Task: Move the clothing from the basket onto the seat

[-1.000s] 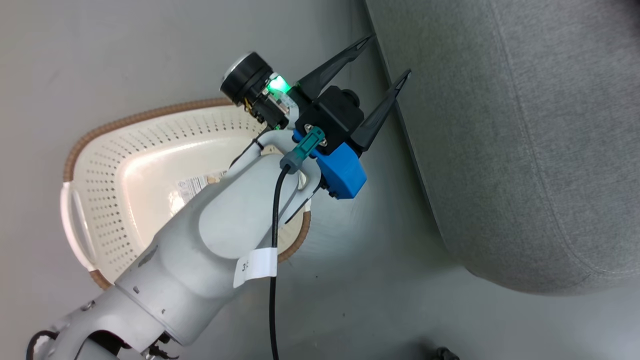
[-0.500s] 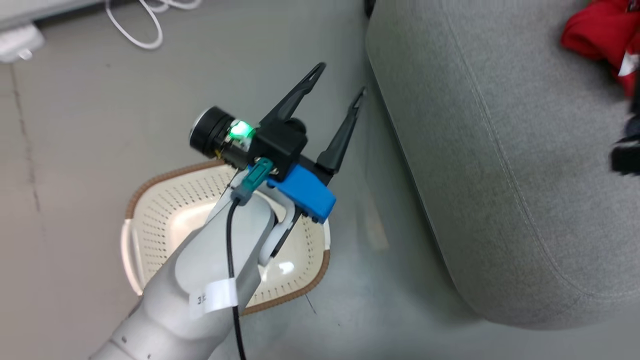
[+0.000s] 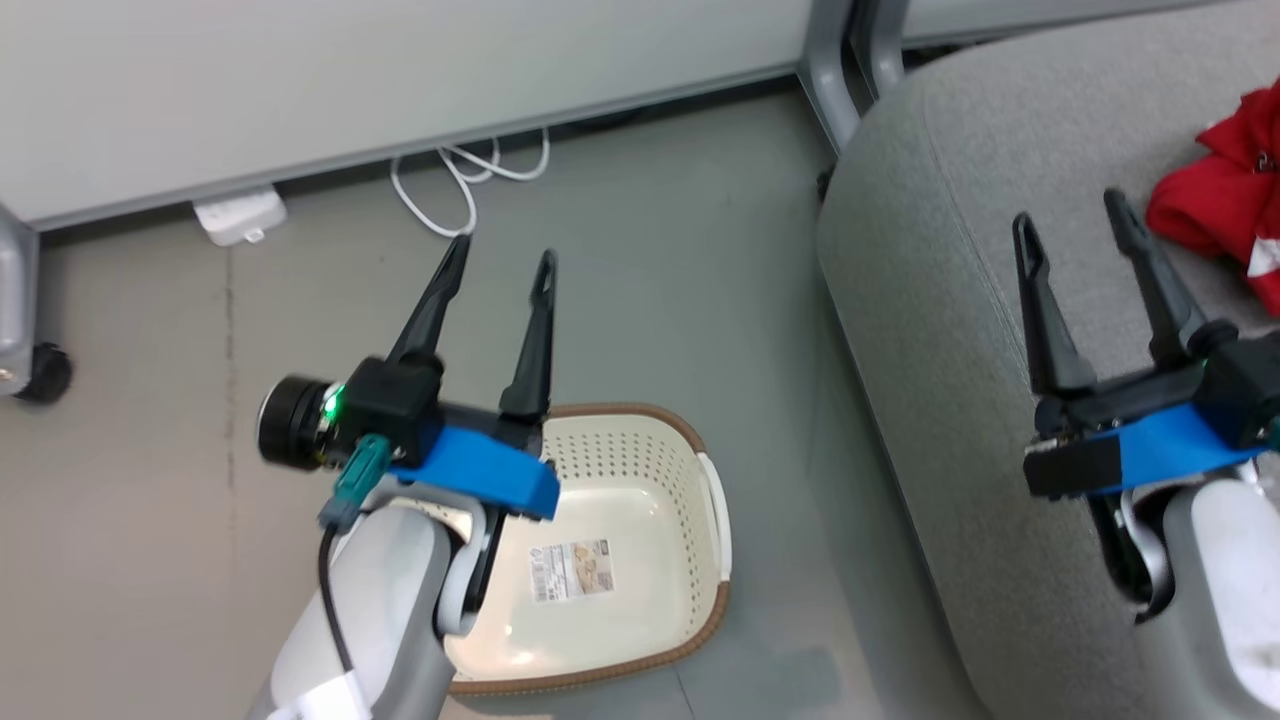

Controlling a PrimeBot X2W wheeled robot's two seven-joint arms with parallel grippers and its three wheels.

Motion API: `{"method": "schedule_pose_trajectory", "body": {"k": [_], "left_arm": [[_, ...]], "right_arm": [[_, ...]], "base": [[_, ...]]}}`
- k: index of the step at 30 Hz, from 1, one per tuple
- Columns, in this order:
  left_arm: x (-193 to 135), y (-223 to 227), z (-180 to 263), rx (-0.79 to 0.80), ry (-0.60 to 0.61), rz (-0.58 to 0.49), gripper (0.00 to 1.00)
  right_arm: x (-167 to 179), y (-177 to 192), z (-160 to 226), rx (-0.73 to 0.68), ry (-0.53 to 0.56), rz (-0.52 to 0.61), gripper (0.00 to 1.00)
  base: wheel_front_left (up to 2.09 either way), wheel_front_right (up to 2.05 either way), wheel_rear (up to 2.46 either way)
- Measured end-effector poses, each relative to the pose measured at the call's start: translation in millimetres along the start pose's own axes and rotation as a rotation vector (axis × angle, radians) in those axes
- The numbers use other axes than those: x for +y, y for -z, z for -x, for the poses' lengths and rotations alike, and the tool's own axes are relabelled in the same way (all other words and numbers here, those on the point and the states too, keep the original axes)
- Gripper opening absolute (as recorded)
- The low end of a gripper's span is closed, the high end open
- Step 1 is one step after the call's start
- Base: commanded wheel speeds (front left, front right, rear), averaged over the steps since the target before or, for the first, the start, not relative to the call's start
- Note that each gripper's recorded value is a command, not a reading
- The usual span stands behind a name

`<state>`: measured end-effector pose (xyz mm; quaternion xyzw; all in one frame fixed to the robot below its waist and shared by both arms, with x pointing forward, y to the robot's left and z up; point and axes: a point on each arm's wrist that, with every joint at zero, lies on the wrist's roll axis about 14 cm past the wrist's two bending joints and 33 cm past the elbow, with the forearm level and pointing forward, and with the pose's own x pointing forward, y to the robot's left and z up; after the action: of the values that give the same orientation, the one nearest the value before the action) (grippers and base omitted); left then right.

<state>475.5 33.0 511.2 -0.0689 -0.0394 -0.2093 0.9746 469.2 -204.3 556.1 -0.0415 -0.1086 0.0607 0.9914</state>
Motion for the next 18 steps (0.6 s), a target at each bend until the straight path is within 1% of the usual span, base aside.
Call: {"method": "schedule_pose_trajectory", "body": {"k": [3, 8, 18], "left_arm": [[16.1, -5.8, 19.1, -0.008, -0.070, 0.004, 1.00], [32.5, -13.5, 49.8, -0.017, -0.147, -0.001, 1.00], [49.3, -20.1, 100.8, -0.025, -0.239, -0.014, 1.00]], "right_arm": [[9.6, 1.7, 10.6, 0.010, -0.002, -0.032, 1.00], [19.1, 3.9, 30.2, 0.027, 0.008, -0.078, 1.00], [29.3, 5.4, 62.5, 0.050, 0.035, -0.136, 1.00]], "base": [[0.00, 0.00, 0.00], [0.00, 0.00, 0.00], [0.00, 0.00, 0.00]]}}
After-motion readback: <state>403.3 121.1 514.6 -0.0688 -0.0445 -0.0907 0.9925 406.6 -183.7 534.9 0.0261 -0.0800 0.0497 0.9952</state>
